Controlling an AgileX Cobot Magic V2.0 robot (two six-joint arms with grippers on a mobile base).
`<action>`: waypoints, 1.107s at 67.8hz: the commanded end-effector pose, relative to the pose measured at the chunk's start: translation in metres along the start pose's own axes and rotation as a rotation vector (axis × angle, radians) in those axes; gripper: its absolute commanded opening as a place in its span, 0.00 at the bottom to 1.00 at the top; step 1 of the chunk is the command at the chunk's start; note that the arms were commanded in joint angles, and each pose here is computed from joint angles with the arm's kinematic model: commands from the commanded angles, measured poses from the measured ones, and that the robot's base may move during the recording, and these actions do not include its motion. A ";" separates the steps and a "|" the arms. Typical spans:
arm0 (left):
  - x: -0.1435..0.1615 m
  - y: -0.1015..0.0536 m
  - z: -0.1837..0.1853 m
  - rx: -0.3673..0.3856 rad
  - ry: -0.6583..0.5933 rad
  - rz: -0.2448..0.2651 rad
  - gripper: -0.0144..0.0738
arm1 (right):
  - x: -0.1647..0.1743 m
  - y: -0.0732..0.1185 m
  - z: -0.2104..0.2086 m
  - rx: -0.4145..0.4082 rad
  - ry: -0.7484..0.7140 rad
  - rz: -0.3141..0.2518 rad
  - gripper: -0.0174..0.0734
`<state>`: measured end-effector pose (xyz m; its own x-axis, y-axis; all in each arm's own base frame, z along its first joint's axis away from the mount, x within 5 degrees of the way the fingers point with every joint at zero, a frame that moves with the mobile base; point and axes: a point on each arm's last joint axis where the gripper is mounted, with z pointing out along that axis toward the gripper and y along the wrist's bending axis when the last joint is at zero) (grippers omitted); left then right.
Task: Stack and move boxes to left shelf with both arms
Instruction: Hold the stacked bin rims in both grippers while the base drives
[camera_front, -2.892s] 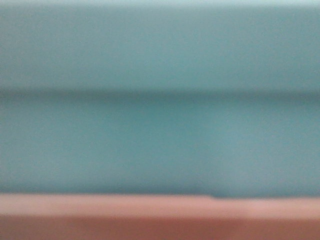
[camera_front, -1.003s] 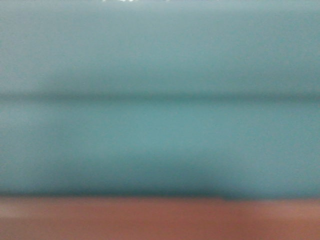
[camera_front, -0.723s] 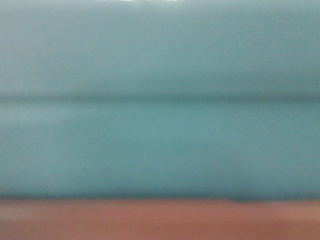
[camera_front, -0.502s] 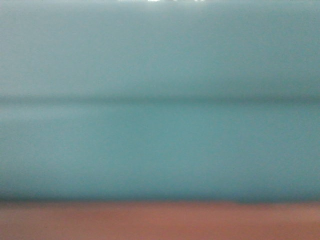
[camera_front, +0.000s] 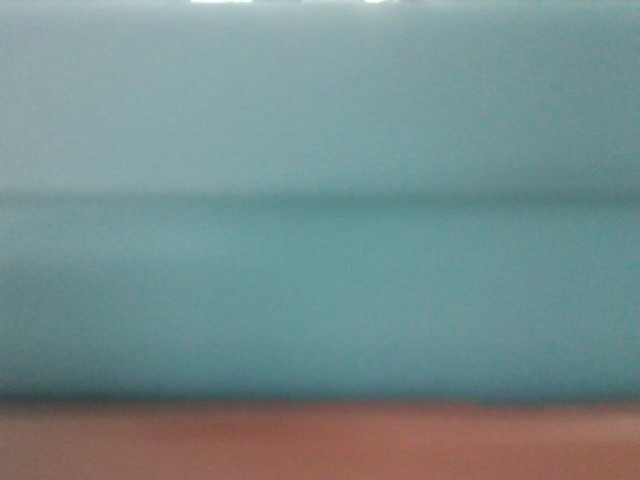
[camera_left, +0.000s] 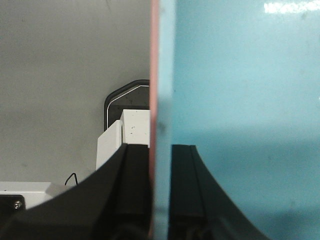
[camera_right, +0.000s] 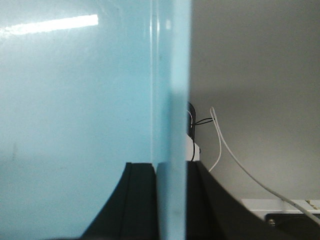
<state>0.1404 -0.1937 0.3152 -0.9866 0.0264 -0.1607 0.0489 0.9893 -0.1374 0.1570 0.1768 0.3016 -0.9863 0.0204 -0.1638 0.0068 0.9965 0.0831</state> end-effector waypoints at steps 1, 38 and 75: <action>0.011 -0.001 -0.019 0.049 0.058 -0.016 0.15 | 0.004 -0.001 -0.016 -0.028 -0.001 -0.006 0.25; 0.011 -0.001 -0.019 0.049 0.058 -0.016 0.15 | 0.004 -0.001 -0.016 -0.028 -0.001 -0.006 0.25; 0.011 -0.001 -0.019 0.049 0.058 -0.016 0.15 | 0.004 -0.001 -0.016 -0.027 -0.003 -0.006 0.25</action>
<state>0.1403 -0.1938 0.3152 -0.9870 0.0240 -0.1591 0.0464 0.9892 -0.1388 0.1571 0.1767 0.3016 -0.9861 0.0200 -0.1650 0.0065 0.9966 0.0821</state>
